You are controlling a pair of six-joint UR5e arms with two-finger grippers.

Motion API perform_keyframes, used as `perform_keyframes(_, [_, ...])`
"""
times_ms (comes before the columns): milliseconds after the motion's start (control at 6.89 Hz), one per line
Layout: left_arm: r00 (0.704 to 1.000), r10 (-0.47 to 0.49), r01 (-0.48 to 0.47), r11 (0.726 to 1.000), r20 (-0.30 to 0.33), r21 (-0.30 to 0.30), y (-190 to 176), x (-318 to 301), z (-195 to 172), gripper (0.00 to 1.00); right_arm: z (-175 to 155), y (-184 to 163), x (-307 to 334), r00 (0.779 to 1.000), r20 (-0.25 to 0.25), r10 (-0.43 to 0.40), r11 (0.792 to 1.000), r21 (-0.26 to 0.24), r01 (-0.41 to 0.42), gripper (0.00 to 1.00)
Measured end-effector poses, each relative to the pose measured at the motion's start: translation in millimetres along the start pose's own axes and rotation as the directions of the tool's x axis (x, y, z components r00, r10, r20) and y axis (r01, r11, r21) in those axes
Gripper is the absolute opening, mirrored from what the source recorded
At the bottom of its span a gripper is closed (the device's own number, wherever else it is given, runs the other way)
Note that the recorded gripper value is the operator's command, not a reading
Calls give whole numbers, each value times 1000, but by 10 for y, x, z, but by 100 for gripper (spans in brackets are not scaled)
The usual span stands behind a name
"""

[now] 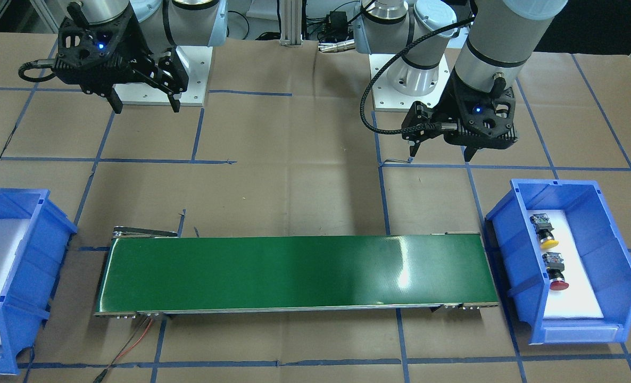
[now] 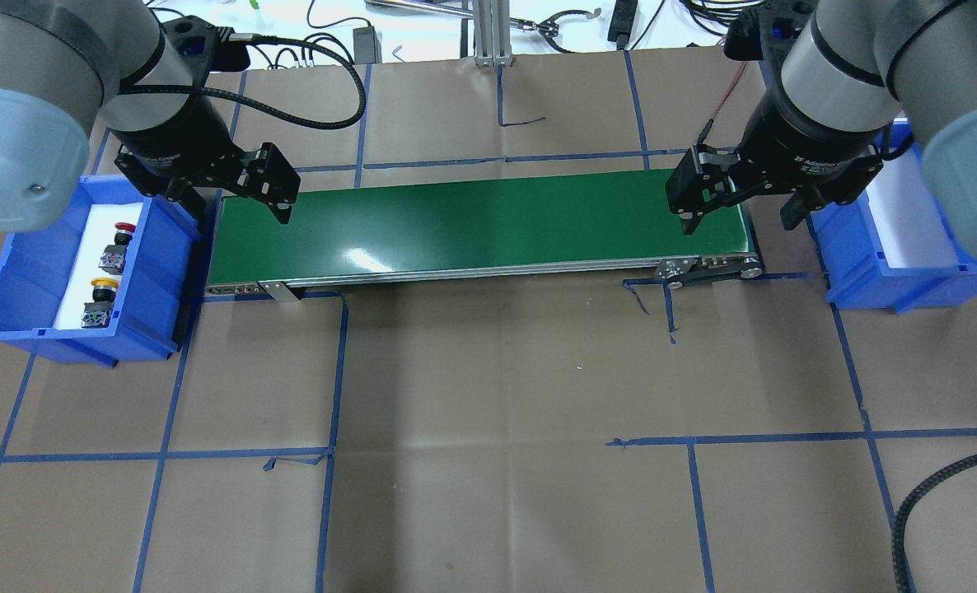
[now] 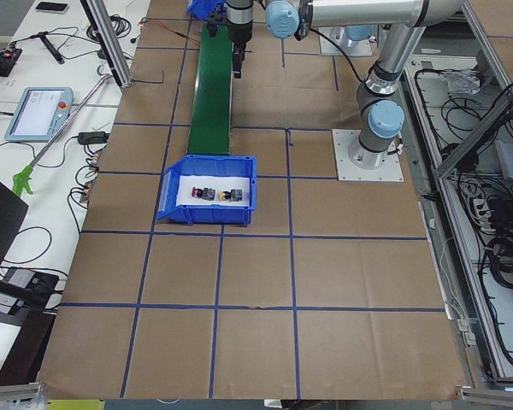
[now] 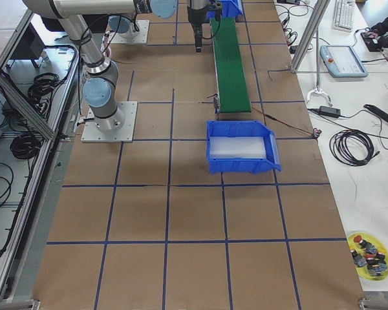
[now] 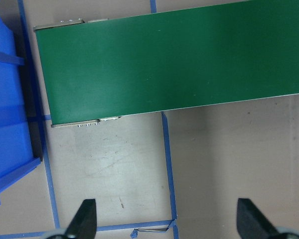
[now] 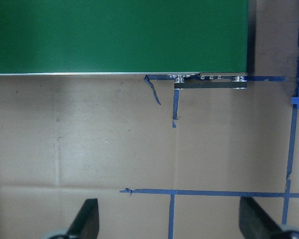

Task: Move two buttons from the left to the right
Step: 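Move the left gripper over the blue bin holding the buttons, then lower the left gripper and grasp the yellow-capped button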

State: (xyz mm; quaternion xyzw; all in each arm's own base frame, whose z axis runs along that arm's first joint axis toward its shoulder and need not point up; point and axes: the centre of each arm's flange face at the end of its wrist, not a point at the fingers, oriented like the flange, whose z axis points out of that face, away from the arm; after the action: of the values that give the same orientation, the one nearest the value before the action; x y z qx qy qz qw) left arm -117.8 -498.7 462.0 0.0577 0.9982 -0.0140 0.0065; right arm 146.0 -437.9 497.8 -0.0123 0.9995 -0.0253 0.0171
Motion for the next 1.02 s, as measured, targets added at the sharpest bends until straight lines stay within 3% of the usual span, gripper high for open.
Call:
perform_keyframes(290, [1000,-8,8,1000,-7,-2,-39,-430,15,100,-4,1,3,1000,0,0,1000,1,0,100])
perform_keyframes(725, [995,-102,102,995,0,-16,48,-1757,98,100,-8,0,6,1000,0,1,1000,3,-1,100])
perform_keyframes(1015, [994,-113,113,993,0,-23,209,-2583,239,99,-4,-2,5,1000,0,1,1000,2,-1,100])
